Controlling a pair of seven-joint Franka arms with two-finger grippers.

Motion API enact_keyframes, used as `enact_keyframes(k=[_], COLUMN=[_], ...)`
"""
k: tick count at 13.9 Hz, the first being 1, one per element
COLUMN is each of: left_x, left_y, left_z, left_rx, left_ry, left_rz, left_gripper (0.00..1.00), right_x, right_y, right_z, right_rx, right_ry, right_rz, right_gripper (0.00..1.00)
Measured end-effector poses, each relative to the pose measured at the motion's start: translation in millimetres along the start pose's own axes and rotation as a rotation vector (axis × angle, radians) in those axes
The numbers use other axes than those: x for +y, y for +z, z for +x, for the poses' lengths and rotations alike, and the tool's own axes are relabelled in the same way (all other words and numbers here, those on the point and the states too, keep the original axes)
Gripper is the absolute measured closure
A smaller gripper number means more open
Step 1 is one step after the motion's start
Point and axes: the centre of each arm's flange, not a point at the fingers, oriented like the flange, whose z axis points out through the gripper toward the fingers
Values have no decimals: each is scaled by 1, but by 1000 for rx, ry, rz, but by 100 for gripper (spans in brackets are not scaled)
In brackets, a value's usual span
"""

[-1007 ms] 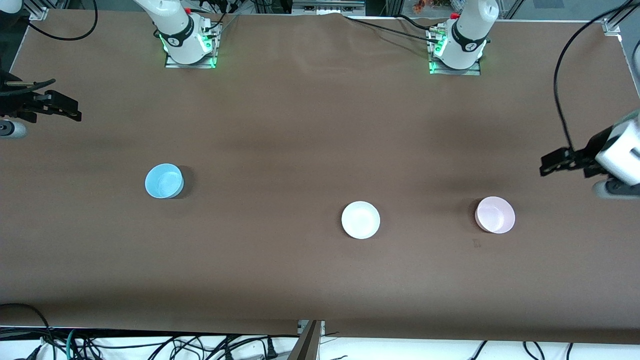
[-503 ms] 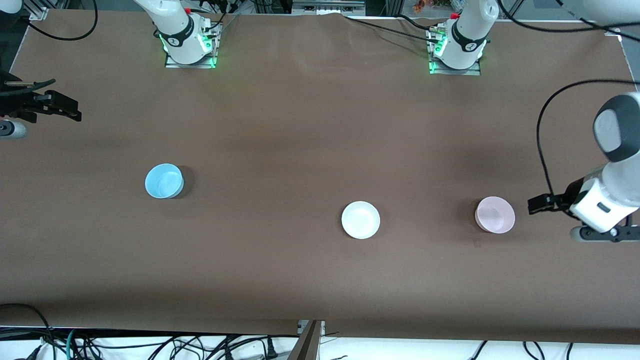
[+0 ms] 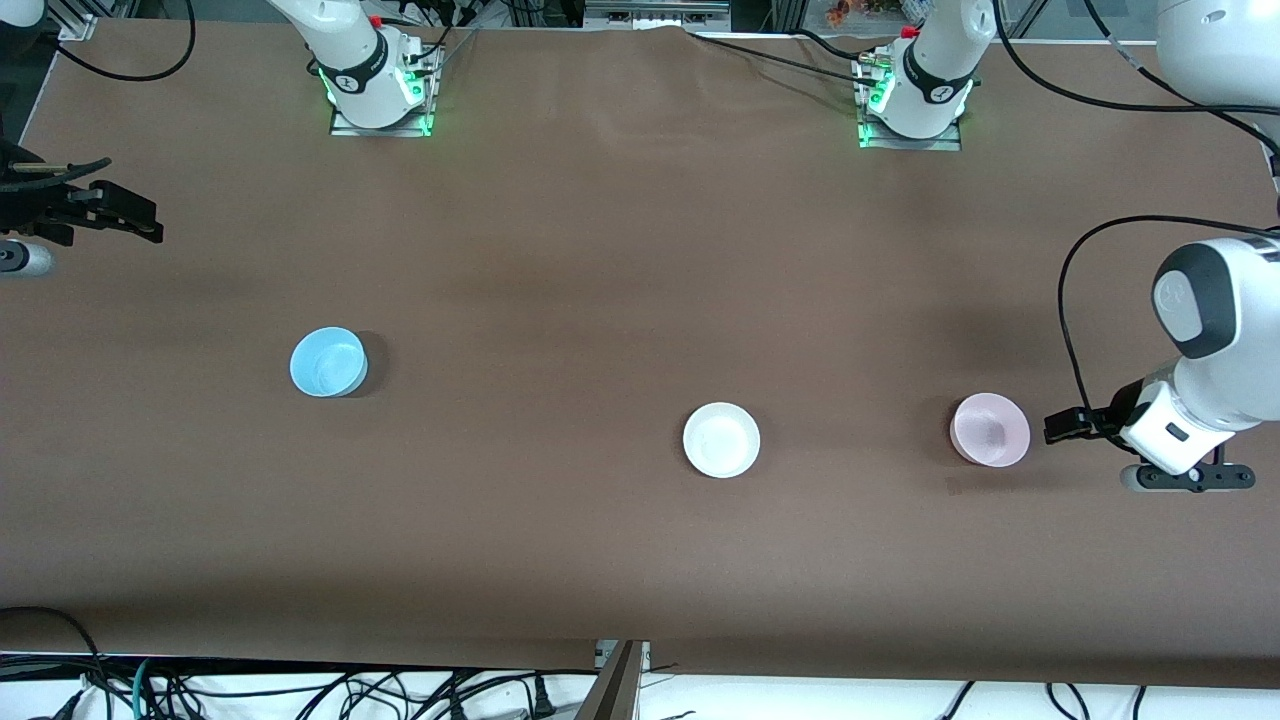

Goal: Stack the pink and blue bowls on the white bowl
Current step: 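Reach the left gripper down to the pink bowl's rim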

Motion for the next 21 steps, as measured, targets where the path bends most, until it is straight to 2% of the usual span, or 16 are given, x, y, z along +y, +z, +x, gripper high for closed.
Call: enact_keyframes(k=[4,11,14,21], left_x=[-3,-19,-33,-17], left_y=[45,82,90,109], left_z=[-18,-40,-45,-48], left_rx=[3,34,33,53], left_ry=[-7,1,5,0], left_rz=[7,20,12,-18], left_gripper=[0,6,10,16], right_x=[0,0,0,0], right_y=[0,0,0,0], right_z=[0,0,0,0], right_rx=[0,0,0,0], right_ry=[0,0,0,0], right_rz=[0,0,0,0], right_gripper=[0,0,0,0])
